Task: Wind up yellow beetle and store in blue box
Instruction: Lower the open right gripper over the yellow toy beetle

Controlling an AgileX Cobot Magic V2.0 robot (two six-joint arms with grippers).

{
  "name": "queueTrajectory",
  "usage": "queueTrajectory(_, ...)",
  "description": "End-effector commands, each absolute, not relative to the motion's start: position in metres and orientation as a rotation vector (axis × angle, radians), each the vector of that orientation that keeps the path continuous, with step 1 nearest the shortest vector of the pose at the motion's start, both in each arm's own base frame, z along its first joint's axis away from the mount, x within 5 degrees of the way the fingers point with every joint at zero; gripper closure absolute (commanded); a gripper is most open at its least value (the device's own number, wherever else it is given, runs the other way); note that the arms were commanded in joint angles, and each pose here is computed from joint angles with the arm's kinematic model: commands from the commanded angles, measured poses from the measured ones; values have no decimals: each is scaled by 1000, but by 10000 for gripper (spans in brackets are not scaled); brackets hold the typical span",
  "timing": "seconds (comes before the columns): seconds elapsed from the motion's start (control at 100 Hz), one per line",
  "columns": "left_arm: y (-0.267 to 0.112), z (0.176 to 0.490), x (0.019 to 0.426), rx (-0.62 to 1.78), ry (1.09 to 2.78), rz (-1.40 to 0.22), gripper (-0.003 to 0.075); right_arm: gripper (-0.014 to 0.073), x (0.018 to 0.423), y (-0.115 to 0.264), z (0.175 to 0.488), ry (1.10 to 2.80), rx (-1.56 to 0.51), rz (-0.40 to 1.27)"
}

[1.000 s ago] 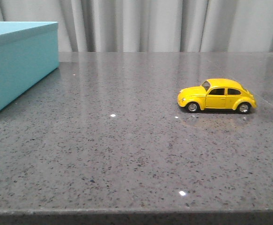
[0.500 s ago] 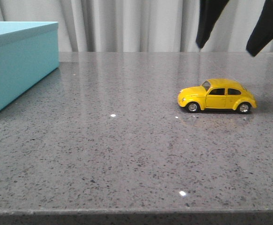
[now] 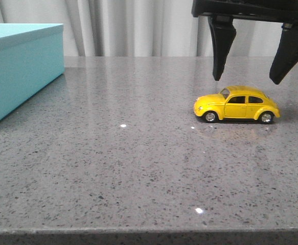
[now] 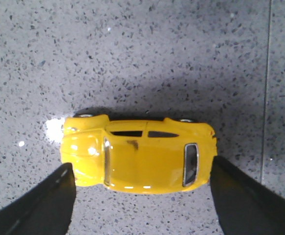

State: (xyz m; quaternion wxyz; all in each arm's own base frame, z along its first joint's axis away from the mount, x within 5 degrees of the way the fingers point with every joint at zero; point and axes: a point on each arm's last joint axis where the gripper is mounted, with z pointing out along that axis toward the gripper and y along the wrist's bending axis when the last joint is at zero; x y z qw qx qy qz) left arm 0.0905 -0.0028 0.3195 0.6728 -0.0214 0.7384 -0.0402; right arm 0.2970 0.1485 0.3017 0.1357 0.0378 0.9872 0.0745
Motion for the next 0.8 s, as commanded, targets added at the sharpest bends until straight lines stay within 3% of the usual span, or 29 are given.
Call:
queueTrajectory(0.0,-2,336,92,-55,1570,-93,382,25,296,146,323,2785,115,247)
queueTrajectory(0.21,-2,336,92,-55,1570,-93,382,26,302,151,306,2852,125,223)
queueTrajectory(0.79,-2,336,92,-55,1575,-93,382,26,306,150,301,2852,124,194)
